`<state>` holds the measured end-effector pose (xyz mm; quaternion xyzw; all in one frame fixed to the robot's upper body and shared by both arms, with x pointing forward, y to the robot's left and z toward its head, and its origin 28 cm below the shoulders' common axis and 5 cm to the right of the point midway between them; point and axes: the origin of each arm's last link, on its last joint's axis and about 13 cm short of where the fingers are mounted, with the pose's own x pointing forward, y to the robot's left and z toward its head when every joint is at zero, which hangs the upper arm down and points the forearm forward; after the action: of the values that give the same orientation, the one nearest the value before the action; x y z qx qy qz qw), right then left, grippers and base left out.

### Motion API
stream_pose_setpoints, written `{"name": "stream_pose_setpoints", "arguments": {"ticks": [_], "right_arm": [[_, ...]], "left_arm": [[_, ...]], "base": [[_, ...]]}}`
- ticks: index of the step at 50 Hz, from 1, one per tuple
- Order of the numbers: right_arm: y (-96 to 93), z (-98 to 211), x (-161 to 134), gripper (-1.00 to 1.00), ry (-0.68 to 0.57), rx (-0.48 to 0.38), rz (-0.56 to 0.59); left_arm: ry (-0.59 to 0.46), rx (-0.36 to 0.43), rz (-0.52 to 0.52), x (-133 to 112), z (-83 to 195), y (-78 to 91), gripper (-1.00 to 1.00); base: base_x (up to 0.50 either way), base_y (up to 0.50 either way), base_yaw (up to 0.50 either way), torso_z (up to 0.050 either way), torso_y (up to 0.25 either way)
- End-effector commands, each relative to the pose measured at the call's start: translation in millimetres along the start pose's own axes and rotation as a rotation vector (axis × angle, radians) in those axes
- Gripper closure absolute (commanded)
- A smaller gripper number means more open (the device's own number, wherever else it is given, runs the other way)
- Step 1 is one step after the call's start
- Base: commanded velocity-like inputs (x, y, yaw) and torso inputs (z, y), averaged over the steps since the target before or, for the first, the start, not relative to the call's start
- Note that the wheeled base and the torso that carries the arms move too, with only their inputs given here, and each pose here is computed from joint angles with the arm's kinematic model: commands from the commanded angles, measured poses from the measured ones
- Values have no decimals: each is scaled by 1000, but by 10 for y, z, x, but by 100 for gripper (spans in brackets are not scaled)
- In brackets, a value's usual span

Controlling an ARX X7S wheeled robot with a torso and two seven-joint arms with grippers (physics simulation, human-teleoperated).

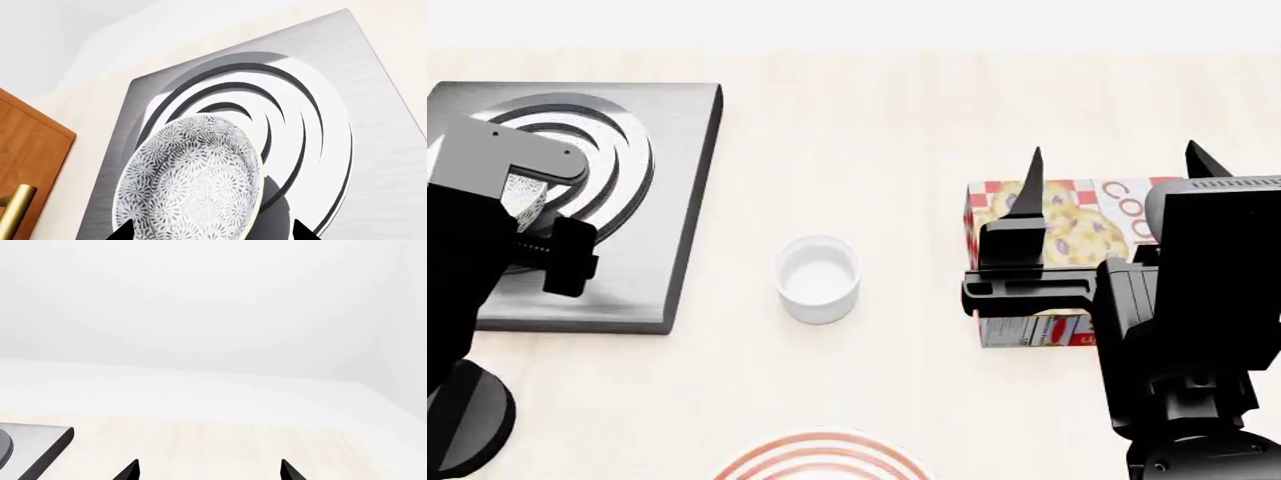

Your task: Pick the akita bowl on the stove and place it on the plate.

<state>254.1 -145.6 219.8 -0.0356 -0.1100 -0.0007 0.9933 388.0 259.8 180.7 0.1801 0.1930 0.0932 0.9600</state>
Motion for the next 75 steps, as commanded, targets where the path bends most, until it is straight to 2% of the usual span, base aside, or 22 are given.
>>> {"name": "stream_pose_setpoints", "arguments": {"ticks": [1,29,30,63,66,69,70,71,75], "right_arm": [[0,0,0,-100,0,0,-1],[-1,8,-1,-100,1,5,-2],[1,12,-3,-100,1,4,-1],[-2,-6,-2,-100,2,6,-3],[0,0,0,-100,3,6,-3],[2,6,-1,-100,3,5,-2],[3,6,-1,-100,3,5,-2],[1,-2,1,-100,3,5,-2],[1,-5,3,-100,3,5,-1]], "left_arm": [[2,6,0,12,-11,7,-100],[5,7,7,33,-51,40,-100],[5,9,6,26,-51,41,100],[-41,-14,4,23,-3,28,100],[-120,-48,43,16,118,45,100],[-221,-119,77,-14,302,70,100],[-221,-119,77,-14,302,70,100],[-279,-175,101,-40,418,89,100],[-445,-222,108,-240,762,132,100]], "base": [[0,0,0,0,0],[0,0,0,0,0],[0,0,0,0,0],[0,0,0,0,0],[0,0,0,0,0],[0,0,0,0,0],[0,0,0,0,0],[0,0,0,0,0],[0,0,0,0,0]]}}
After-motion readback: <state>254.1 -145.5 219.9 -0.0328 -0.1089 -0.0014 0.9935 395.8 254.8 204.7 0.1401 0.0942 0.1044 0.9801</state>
